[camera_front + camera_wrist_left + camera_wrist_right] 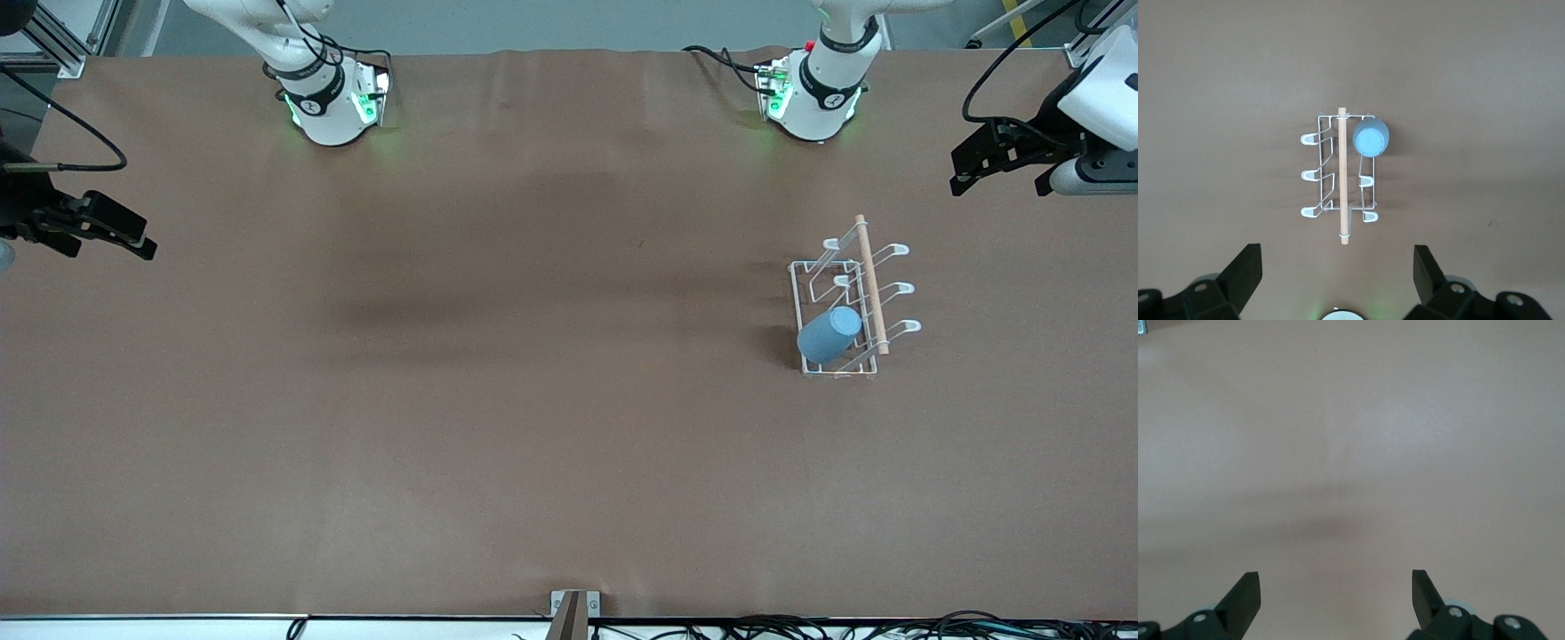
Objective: Hang cup on cup holder
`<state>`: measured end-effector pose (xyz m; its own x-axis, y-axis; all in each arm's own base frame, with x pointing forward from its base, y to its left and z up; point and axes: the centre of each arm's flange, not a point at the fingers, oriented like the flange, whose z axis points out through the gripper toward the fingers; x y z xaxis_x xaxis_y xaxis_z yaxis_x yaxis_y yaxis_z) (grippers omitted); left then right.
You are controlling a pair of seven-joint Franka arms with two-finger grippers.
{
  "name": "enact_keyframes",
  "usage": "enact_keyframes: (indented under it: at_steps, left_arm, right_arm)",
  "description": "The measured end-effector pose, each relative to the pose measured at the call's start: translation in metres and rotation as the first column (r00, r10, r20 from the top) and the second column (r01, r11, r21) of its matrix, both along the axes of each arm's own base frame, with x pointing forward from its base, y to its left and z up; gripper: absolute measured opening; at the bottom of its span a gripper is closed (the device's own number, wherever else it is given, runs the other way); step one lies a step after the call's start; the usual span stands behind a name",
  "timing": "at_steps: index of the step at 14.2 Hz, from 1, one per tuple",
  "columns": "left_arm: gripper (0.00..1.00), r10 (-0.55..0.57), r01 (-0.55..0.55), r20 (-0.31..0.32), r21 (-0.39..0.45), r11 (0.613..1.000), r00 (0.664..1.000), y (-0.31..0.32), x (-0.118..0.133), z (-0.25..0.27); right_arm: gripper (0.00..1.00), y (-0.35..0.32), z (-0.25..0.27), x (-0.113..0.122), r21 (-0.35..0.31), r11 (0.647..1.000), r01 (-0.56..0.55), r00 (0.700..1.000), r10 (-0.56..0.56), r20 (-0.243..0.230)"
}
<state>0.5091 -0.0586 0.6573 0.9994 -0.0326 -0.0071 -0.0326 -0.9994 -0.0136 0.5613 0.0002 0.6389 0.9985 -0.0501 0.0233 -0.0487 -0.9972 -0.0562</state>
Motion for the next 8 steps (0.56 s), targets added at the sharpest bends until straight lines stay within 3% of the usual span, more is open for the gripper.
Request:
enact_keyframes:
  at_steps: [8]
  left_arm:
    - [1.00, -0.012, 0.012, -0.005, 0.002, 1.000, 1.000, -0.007, 0.003, -0.015]
  right_arm:
    - [1.00, -0.009, 0.001, 0.000, -0.002, 1.000, -0.009, 1.000, 0.009, 0.002]
